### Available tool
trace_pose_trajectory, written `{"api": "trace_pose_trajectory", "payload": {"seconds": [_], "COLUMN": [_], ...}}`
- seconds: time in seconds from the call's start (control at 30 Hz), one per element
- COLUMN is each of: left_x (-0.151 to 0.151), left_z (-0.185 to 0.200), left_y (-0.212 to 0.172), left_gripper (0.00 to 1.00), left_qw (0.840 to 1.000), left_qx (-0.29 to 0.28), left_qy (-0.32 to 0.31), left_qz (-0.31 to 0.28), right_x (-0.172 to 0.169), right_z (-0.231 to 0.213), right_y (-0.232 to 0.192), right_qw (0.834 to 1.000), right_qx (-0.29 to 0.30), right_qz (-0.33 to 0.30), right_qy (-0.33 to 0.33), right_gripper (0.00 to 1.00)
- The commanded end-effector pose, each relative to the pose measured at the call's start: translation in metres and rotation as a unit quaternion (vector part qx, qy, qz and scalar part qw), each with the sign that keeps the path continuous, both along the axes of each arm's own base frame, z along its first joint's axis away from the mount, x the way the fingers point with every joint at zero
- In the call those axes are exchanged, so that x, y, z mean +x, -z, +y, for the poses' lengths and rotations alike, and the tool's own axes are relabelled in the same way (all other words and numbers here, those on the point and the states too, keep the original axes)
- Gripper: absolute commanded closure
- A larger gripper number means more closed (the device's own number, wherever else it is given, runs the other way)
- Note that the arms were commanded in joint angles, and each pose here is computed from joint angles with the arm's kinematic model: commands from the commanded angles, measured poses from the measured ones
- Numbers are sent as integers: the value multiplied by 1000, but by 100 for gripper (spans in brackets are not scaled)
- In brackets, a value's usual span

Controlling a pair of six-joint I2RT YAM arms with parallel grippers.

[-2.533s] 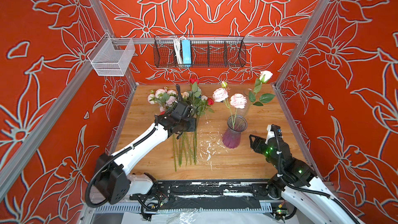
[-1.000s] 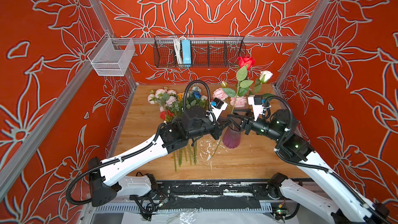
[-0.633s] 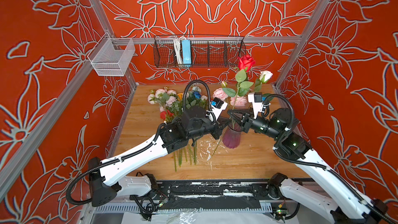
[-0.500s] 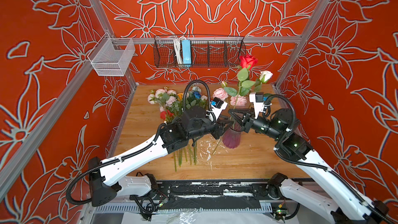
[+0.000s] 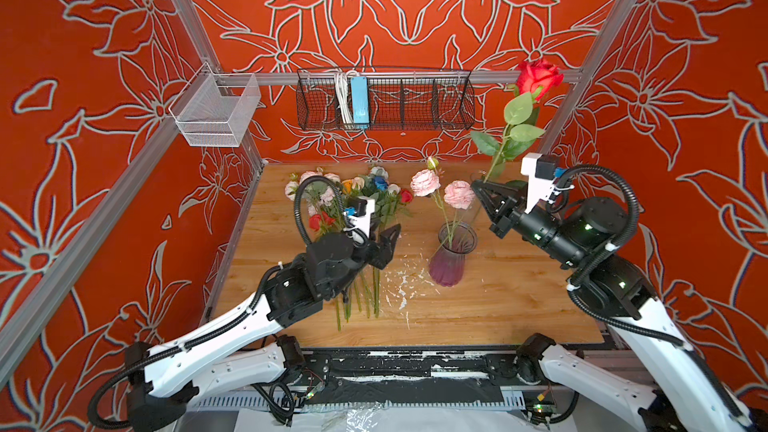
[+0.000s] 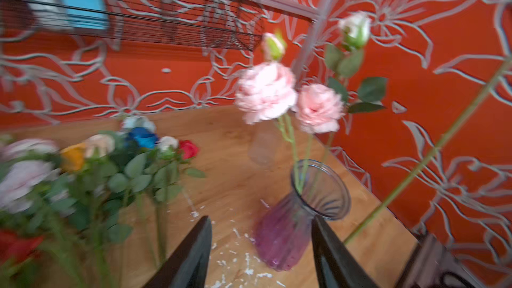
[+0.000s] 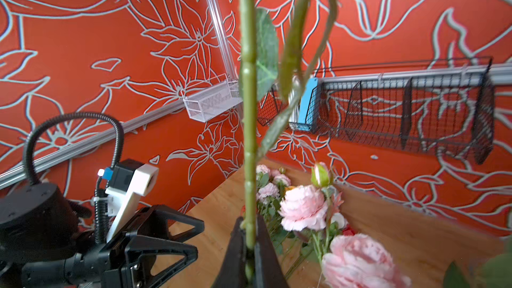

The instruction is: Arrange the flowers into the vase

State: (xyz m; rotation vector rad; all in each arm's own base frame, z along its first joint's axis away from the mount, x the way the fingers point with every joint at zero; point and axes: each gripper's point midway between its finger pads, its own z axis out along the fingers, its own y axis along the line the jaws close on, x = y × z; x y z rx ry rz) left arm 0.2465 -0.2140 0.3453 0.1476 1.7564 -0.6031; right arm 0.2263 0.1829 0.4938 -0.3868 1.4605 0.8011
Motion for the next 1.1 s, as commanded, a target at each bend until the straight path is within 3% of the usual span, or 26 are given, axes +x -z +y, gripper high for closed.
{"api": "trace_pose_trajectory", "payload": {"seconds": [0.0, 0.13, 0.3, 0.57, 0.67, 0.77, 1.07], "left_x": [8, 2, 1, 4, 5, 6, 9], "left_z": [59, 75, 79, 78, 78, 76, 73], "left_y": [8, 12, 18, 31, 36, 37, 34], "left_gripper": [41, 41, 40, 38, 38, 37, 37], "left_qw": [988, 985, 985, 984, 984, 984, 984], "left_qx": [-53, -64, -52, -45, -45, -44, -43], "left_qy": [-147, -160, -165, -169, -172, -168, -169], "left_qz": [2, -4, 5, 20, 27, 31, 34], "right_x": [13, 23, 45, 62, 62, 62, 53], "right_z": [-22, -42, -50, -36, -35, -43, -48], "right_y": [-9, -18, 11, 88, 104, 105, 101], "right_qw": [995, 986, 974, 971, 970, 968, 970], "right_qx": [-54, -75, -112, -119, -119, -113, -100], "right_qz": [-19, -24, 9, 95, 105, 103, 95], "right_qy": [79, 147, 194, 183, 181, 199, 198], "right_gripper": [100, 100, 100, 97, 88, 82, 82]}}
